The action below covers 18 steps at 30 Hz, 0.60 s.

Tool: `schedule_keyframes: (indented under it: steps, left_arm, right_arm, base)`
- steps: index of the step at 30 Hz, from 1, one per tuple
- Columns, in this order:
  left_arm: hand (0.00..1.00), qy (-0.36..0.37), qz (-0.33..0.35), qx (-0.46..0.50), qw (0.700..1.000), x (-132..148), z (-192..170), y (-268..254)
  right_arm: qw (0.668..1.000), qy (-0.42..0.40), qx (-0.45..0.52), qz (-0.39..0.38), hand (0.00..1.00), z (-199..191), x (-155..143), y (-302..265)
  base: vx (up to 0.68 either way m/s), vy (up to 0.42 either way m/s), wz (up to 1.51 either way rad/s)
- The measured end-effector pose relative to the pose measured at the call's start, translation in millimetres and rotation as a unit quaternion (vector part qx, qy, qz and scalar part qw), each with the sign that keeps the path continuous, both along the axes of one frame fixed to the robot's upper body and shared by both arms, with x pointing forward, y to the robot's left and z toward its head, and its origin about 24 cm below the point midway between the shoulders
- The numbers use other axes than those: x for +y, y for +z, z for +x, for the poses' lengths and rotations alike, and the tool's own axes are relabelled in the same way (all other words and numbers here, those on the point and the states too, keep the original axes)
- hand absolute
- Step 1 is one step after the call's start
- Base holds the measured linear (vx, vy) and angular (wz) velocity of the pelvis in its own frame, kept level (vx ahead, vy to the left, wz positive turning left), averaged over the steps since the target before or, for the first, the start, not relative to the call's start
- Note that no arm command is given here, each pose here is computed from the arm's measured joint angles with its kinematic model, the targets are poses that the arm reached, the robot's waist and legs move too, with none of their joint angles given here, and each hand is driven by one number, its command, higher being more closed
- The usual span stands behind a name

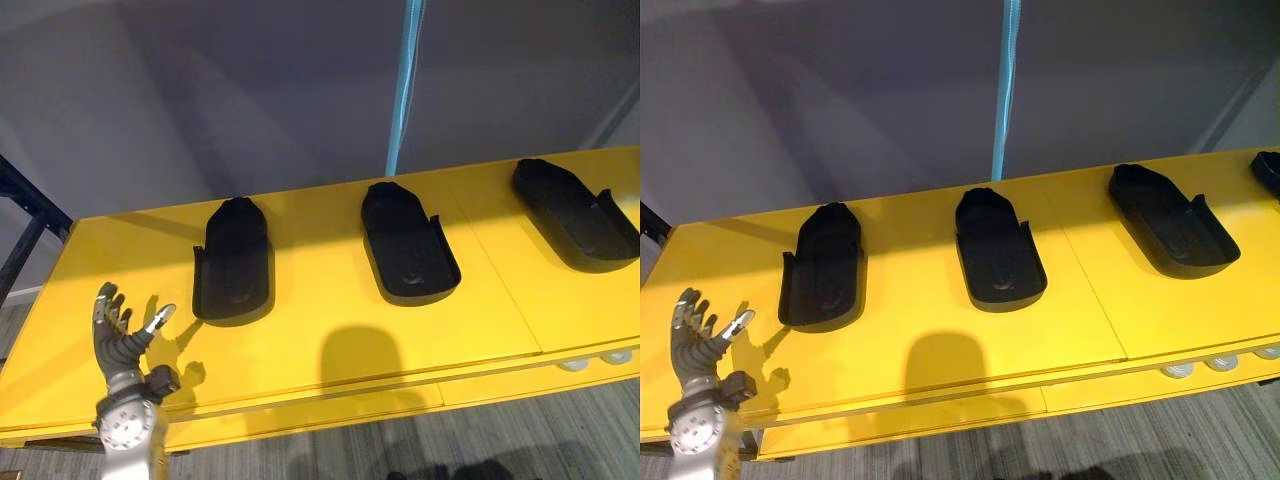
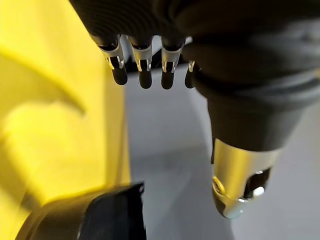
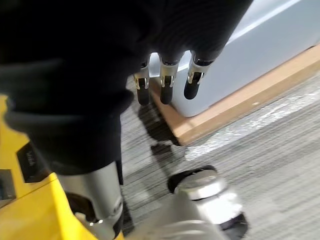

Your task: Walk over and take plastic housings, then place them on the shelf

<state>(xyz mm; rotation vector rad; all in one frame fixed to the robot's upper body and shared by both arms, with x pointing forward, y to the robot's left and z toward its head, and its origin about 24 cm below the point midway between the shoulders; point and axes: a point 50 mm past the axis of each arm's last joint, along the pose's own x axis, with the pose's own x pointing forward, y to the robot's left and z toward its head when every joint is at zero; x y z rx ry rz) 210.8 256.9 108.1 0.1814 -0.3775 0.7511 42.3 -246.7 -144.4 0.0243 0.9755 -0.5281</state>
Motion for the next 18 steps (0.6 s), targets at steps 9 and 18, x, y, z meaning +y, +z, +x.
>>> schedule_keyframes:
  steps: [9, 18]
  left_arm:
    - [0.0, -0.102, 0.058, -0.102, 0.988, -82.0, -0.8, 33.5]
    - [0.0, -0.127, 0.032, -0.075, 0.989, -96.3, -6.6, 19.2]
  right_arm:
    - [1.0, -0.005, -0.006, -0.008, 0.0, 1.2, -0.5, 0.7]
    - [0.979, 0.119, -0.156, -0.053, 0.0, 87.4, 12.5, 42.0]
  base:
    - [-0.04, 0.002, -0.03]
    - [-0.04, 0.078, -1.67]
